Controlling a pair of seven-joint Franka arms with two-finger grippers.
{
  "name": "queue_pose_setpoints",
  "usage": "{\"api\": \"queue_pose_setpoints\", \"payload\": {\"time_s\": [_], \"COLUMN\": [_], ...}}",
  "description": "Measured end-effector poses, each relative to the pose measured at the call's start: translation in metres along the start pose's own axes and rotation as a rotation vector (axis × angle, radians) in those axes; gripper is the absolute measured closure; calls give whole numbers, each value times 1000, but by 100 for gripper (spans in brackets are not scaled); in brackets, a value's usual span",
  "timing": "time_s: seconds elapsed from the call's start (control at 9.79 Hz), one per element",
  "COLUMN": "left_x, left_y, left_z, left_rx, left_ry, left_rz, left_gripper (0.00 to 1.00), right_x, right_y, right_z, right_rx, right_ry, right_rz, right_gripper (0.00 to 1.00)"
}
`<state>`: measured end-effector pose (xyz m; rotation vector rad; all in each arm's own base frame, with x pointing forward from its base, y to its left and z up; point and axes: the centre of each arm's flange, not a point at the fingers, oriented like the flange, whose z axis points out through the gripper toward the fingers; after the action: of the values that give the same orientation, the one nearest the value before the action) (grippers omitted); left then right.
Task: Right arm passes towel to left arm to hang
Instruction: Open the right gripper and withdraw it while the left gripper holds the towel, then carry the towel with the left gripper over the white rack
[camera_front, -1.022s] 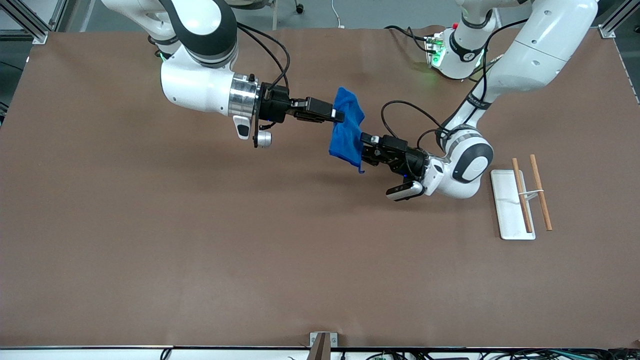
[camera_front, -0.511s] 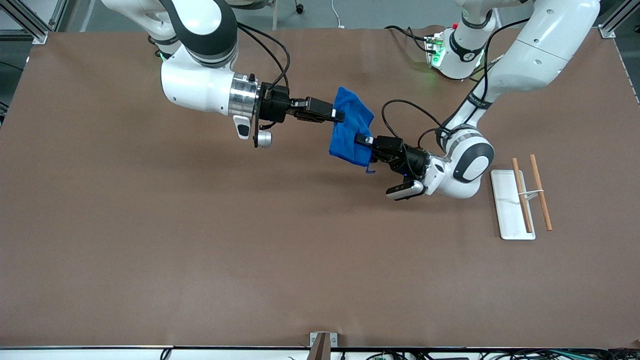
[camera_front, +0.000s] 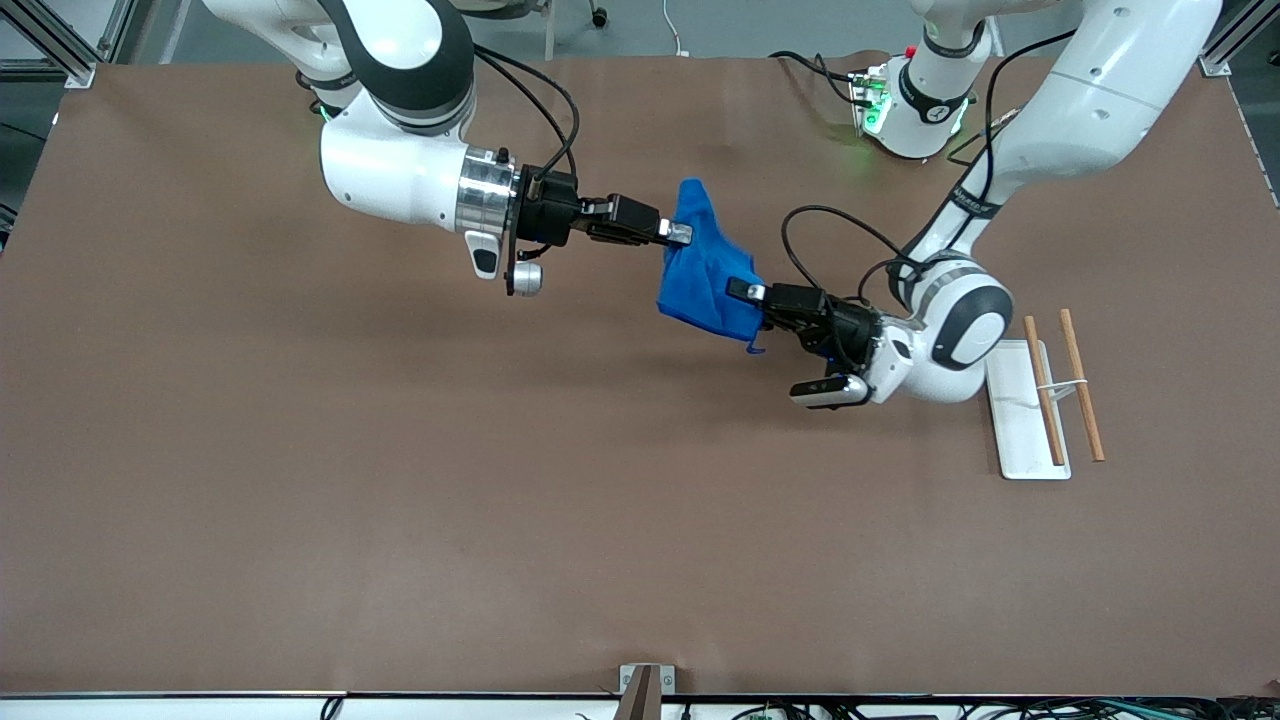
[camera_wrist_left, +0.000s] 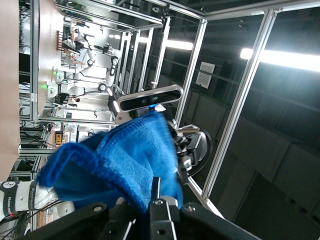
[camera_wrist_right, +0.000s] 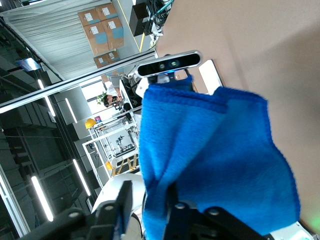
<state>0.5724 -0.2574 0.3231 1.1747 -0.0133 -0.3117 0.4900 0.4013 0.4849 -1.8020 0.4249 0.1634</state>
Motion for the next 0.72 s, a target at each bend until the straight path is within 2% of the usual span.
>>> {"api": "queue_pose_setpoints", "payload": {"time_s": [0.1, 0.2, 0.41, 0.51, 0.61, 0.72], "left_x": [3, 7, 15, 20, 24, 27], "left_y": [20, 38, 74, 91, 102, 112], "left_z": [1, 3, 6, 4, -5, -24], "left_rx": [29, 72, 179, 283, 421, 566], "left_ry": [21, 64, 178, 218, 252, 285], "left_rz": [-35, -81, -173, -219, -266, -302], "left_gripper": [98, 98, 98, 98, 98, 98], "right_x": [12, 30, 83, 109, 127, 134], "right_y": [2, 4, 18, 31, 45, 53], "right_z": [-12, -31, -95, -137, -174, -201], "right_rx": [-22, -80, -251, -373, -524, -689], "right_ry": [27, 37, -11, -31, -34, -13], "right_rz": [-27, -86, -185, -221, -252, -280], "right_gripper": [42, 26, 0, 0, 0, 0]}}
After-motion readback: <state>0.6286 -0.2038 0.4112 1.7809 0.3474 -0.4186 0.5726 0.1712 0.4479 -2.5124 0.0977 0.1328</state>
